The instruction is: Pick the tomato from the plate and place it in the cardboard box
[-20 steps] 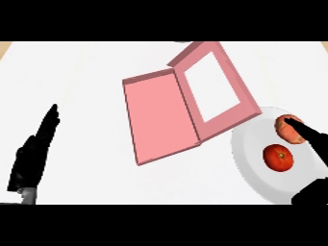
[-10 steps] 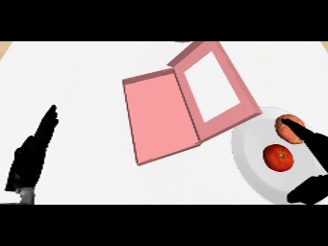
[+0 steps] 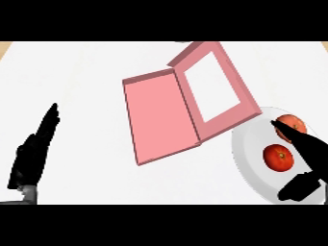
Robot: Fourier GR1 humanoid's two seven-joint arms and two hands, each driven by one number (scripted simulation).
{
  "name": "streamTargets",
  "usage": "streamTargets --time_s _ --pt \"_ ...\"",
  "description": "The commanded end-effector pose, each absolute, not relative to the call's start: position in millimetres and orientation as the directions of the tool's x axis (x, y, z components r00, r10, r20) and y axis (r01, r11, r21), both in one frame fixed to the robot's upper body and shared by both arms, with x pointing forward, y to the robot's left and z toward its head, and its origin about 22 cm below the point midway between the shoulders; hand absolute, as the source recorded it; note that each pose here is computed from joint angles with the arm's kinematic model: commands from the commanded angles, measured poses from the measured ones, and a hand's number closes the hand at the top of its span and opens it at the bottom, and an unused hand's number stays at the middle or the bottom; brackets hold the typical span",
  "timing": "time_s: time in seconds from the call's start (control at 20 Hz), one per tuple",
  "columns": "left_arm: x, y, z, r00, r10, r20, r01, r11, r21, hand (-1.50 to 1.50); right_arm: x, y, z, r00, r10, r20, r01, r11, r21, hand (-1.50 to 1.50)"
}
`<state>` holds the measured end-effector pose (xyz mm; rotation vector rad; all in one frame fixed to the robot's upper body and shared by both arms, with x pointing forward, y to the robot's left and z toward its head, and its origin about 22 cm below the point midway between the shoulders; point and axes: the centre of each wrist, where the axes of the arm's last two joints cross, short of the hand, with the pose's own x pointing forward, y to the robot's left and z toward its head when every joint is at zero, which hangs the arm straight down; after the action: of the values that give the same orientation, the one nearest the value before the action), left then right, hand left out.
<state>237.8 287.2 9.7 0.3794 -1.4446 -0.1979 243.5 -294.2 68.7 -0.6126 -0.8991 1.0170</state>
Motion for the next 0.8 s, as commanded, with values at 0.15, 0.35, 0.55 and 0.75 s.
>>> streamTargets --time_s 0.15,0.35,0.55,0.75 --pt "256.6 293.3 1.3 0.125 -0.353 0.927 -0.094 0.926 0.365 0.0 241.7 -301.4 43.3 0.234 0.9 0.368 -0.466 0.436 -0.77 1.5" --pt "243.5 301.3 14.6 0.123 -0.37 0.921 -0.105 0.918 0.383 0.0 238.7 -298.4 60.0 0.18 0.944 0.276 -0.289 0.319 -0.903 1.5" --pt "240.3 283.0 7.5 0.127 -0.35 0.928 -0.083 0.929 0.362 0.0 255.7 -299.2 70.1 0.155 0.947 0.28 -0.24 0.311 -0.92 1.5" --pt "235.7 298.4 12.8 0.132 -0.362 0.923 -0.097 0.922 0.375 0.0 219.4 -255.7 62.3 0.292 0.928 0.231 -0.165 0.287 -0.944 1.5"
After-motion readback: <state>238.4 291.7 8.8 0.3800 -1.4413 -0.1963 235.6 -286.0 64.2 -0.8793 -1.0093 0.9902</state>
